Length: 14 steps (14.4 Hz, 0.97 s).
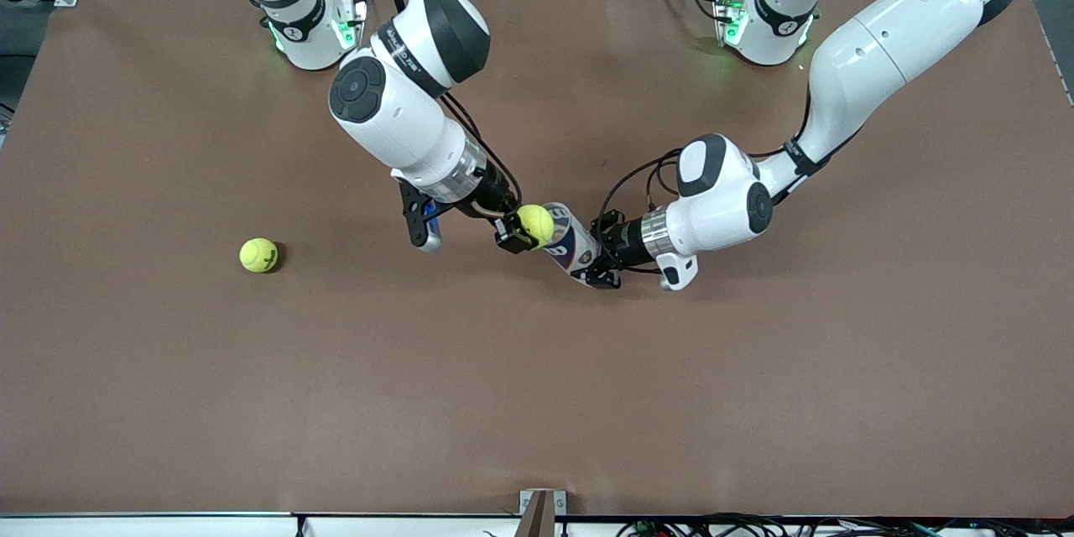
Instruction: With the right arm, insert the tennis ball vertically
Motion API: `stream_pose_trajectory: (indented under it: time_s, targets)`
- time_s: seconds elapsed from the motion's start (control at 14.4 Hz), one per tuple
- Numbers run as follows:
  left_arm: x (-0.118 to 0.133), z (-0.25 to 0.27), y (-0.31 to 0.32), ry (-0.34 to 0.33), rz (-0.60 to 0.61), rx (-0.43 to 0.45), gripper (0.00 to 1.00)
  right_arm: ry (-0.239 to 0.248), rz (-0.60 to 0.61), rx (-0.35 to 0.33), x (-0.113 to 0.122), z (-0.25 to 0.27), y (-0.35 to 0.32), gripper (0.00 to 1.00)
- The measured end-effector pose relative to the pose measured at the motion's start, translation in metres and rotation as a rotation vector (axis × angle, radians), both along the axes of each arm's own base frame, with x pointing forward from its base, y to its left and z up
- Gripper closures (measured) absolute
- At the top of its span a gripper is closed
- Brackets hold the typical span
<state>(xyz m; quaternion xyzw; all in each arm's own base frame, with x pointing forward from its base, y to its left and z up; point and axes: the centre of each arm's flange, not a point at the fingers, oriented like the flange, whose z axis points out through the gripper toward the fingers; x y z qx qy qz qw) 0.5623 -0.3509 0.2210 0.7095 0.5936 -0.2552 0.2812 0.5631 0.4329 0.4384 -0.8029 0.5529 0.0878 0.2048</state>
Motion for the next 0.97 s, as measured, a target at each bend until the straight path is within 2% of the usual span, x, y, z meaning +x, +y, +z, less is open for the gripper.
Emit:
stream_pose_trajectory:
  time_s: [0.42,0.69,0.97]
  targets:
    - [-0.002,-0.018,0.010,-0.031,-0.038,-0.156,0.37,0.005,0.027,-0.012,-0.009,-0.005,0.012,0.37]
    - [-0.005,-0.025,0.012,-0.030,-0.043,-0.201,0.37,0.008,0.050,-0.013,-0.020,-0.005,0.026,0.37]
    - [-0.003,-0.024,0.007,-0.036,-0.034,-0.281,0.37,0.018,0.056,-0.012,-0.030,-0.005,0.037,0.37]
